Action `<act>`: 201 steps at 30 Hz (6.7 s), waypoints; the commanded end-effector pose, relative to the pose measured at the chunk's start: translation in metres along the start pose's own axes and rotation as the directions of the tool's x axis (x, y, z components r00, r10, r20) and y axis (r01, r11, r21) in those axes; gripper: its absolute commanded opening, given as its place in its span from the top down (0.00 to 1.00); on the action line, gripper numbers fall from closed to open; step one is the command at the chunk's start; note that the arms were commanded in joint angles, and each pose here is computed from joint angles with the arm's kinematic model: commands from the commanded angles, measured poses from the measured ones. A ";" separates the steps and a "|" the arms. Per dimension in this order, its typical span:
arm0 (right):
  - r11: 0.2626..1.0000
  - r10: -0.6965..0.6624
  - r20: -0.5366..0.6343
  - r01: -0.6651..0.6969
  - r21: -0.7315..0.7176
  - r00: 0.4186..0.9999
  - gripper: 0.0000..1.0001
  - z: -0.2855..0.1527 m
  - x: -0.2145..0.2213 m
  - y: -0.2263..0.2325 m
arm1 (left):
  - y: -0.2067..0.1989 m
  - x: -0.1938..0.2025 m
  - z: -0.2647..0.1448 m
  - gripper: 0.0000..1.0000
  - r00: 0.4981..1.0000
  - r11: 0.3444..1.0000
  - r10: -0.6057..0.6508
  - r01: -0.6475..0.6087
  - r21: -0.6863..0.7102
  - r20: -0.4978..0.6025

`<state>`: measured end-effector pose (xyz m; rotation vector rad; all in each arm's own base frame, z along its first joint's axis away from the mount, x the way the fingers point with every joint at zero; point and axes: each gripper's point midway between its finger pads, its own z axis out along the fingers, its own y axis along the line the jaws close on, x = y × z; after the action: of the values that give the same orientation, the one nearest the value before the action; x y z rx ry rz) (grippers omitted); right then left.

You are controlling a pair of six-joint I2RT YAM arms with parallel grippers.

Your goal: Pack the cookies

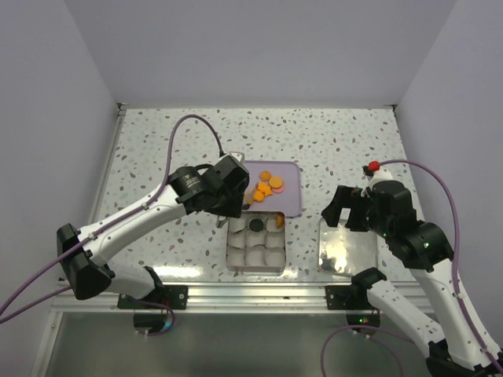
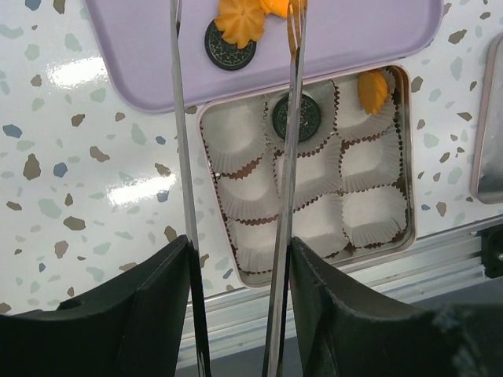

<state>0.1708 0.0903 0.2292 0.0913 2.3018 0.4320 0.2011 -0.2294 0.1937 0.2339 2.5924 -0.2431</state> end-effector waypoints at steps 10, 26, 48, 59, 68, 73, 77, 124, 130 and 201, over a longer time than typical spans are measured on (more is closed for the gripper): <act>1.000 0.000 0.025 0.001 -0.018 1.000 0.01 0.005 -0.007 0.005 | 0.000 0.000 0.033 0.43 0.997 0.999 0.035 -0.037 -0.026 -0.073; 1.000 -0.008 0.033 0.008 -0.008 0.999 0.01 0.007 -0.010 0.004 | 0.004 0.000 0.050 0.62 0.987 0.998 0.045 -0.050 -0.030 -0.155; 1.000 -0.005 0.032 0.005 -0.024 0.999 0.01 0.005 -0.013 0.008 | -0.017 -0.021 -0.040 0.68 0.995 0.966 0.101 -0.096 0.242 -0.011; 0.999 0.012 0.030 -0.011 -0.033 0.999 0.01 0.004 -0.010 0.009 | -0.059 0.062 -0.058 0.70 0.964 0.890 0.250 -0.192 0.414 -0.089; 0.999 0.020 0.027 -0.019 -0.028 0.999 0.01 0.003 -0.007 0.007 | -0.059 0.083 -0.049 0.73 0.957 0.882 0.262 -0.185 0.434 -0.126; 1.000 0.018 0.026 -0.018 -0.022 1.000 0.01 0.003 -0.006 0.006 | -0.067 0.087 -0.044 0.72 0.957 0.867 0.262 -0.178 0.465 -0.123; 1.000 0.018 0.026 -0.018 -0.021 0.999 0.01 0.003 -0.006 0.005 | -0.069 0.089 -0.037 0.72 0.953 0.871 0.270 -0.182 0.456 -0.135; 1.000 0.002 0.019 -0.002 -0.018 1.000 0.01 0.008 -0.006 0.005 | -0.063 0.027 -0.045 0.51 0.975 0.933 0.221 -0.202 0.296 -0.030; 1.000 0.002 0.021 -0.002 -0.015 1.000 0.01 0.008 -0.006 0.005 | -0.042 0.004 -0.036 0.51 0.985 0.962 0.172 -0.162 0.220 -0.026; 1.000 -0.012 0.015 0.012 0.003 1.000 0.01 0.012 -0.009 0.003 | 0.023 -0.021 -0.016 0.67 0.989 0.993 0.109 -0.112 -0.028 -0.098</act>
<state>0.1790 0.0925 0.2211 0.0909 2.3259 0.4107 0.2281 -0.2194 0.1975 0.3780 2.6983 -0.1179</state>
